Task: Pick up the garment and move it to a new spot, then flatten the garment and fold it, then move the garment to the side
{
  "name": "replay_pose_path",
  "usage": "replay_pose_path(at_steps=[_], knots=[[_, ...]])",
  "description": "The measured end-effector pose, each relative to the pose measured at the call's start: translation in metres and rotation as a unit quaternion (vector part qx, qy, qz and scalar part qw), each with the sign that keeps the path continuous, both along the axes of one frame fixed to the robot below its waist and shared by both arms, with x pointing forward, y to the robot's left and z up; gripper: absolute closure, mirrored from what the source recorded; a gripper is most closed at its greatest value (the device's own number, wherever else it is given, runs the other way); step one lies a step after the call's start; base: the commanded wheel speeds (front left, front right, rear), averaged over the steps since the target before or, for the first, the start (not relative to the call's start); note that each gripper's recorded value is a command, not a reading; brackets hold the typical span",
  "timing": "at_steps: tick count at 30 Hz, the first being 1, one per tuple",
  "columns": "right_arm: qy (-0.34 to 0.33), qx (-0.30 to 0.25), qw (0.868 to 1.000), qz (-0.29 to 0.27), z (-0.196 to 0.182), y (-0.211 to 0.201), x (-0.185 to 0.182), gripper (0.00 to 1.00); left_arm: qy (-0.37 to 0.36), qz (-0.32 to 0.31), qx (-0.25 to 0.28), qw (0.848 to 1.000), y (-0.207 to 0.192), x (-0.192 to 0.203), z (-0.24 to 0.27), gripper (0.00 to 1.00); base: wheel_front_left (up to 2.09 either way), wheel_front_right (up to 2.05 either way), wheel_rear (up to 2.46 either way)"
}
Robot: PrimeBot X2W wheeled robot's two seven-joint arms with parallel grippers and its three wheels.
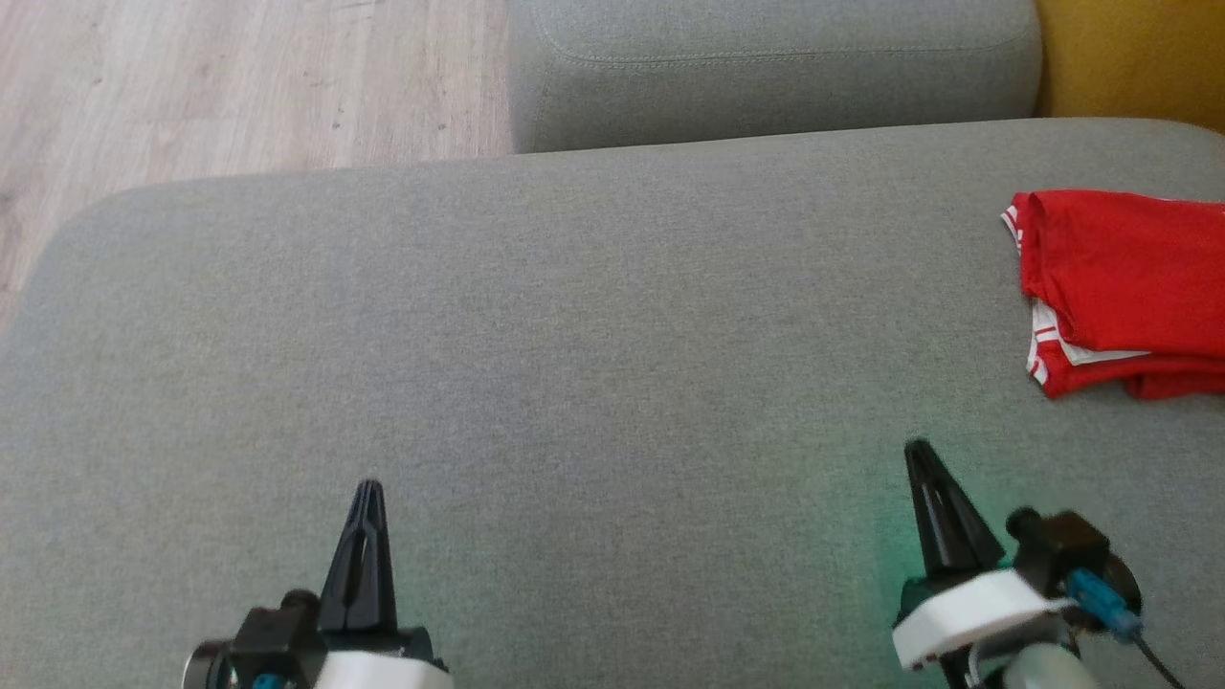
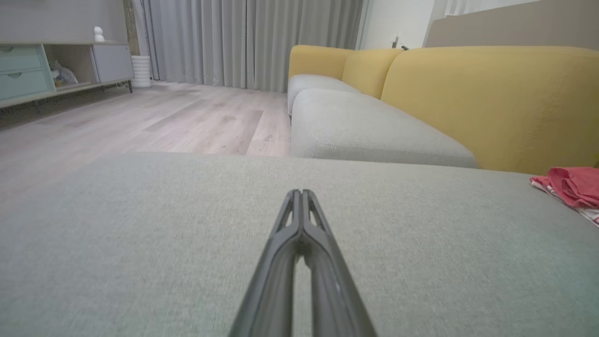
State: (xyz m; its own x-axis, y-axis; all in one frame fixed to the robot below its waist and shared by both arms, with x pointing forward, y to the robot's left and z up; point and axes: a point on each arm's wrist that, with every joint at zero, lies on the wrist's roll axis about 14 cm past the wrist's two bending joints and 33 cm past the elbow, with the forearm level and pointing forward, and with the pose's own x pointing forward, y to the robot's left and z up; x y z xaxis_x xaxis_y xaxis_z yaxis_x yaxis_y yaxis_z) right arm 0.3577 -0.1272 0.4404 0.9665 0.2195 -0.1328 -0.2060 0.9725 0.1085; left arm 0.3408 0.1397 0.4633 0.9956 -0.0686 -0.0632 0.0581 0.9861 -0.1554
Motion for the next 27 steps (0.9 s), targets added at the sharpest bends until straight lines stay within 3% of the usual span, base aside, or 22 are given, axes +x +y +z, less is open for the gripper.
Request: replay_pose_path(at_steps=[27], knots=[[0.037,0.142,0.987,-0.069,0.000,-0.020,0.001,1.00,0.044,0.034,-0.143,0.988,0.011,0.002,-0.011,1.00,0.00,0.00,0.00]])
